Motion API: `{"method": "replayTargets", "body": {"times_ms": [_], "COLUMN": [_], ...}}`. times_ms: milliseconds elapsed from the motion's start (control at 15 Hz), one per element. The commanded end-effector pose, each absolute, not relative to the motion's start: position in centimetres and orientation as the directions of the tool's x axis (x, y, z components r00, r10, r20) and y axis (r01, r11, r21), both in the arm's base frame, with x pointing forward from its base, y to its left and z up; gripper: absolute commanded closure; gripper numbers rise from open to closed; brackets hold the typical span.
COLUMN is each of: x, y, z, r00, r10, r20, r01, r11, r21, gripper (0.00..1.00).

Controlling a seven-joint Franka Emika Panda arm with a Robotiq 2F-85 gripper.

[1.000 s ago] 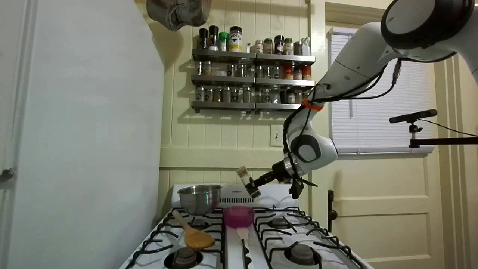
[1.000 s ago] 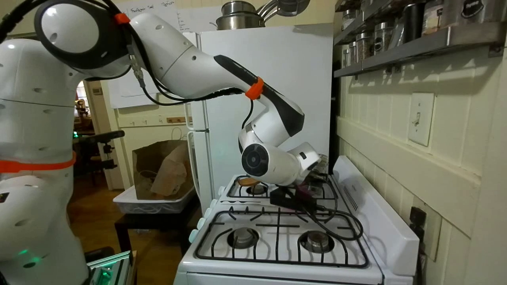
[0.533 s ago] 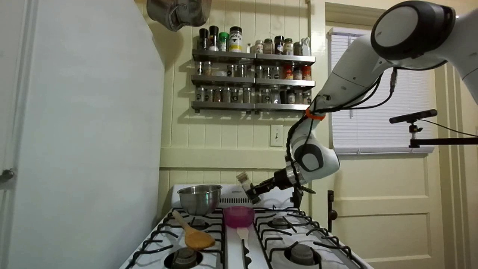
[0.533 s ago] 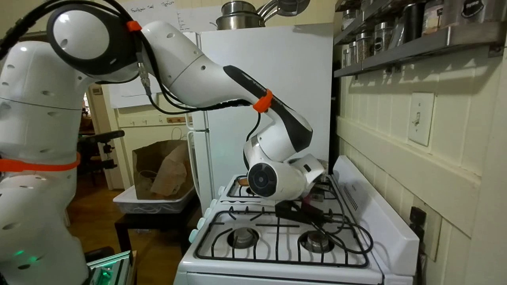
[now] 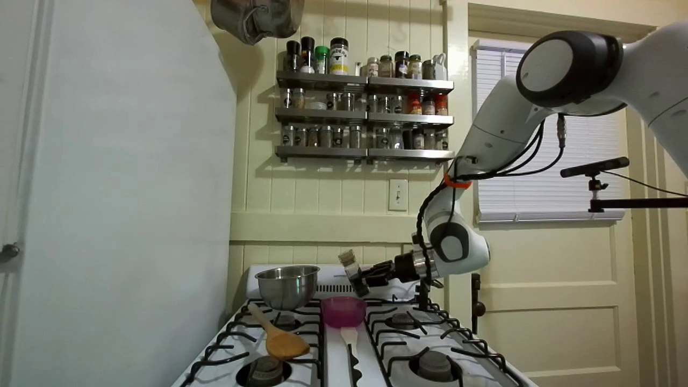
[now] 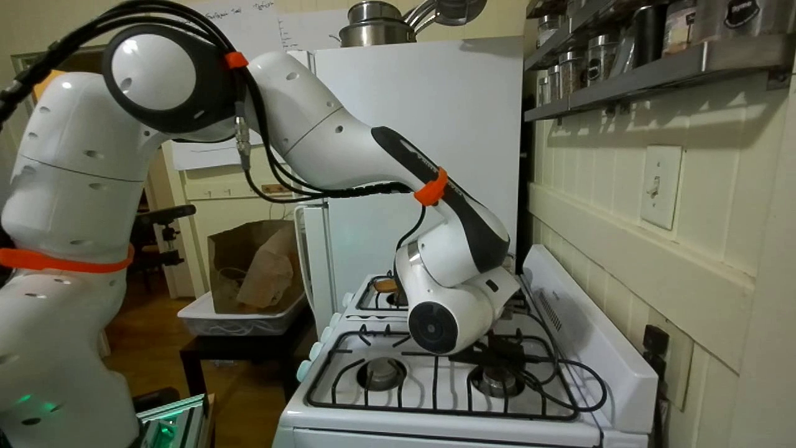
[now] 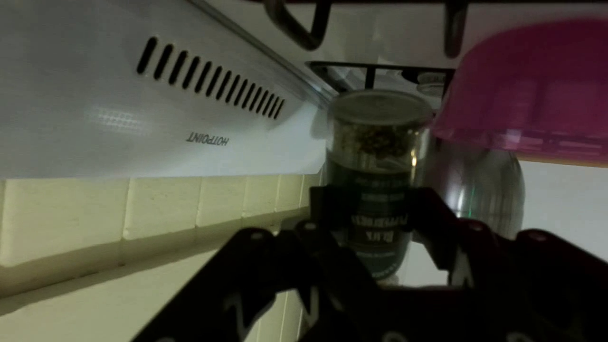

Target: Put one glass jar from the topmost shelf in the purple bowl.

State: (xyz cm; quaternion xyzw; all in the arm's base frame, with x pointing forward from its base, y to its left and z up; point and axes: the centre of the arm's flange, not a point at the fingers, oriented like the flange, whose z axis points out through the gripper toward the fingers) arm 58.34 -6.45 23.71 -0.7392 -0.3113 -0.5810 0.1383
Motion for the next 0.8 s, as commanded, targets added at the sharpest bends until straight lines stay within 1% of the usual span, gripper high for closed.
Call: {"method": "replayTargets", "body": {"times_ms": [0,733], "x": [59.4,60.1], "y": [-5.9,-5.8], "z": [23.0,22.1], "r00": [0.085,0.151], "r10": [0.294,0.272], "r20": [0.952,0.95], "r01": [0.645,0.675], "r11": [-0.744,-0.731], "r21": [0.172,0.102], "gripper": [0.75,0.75]}}
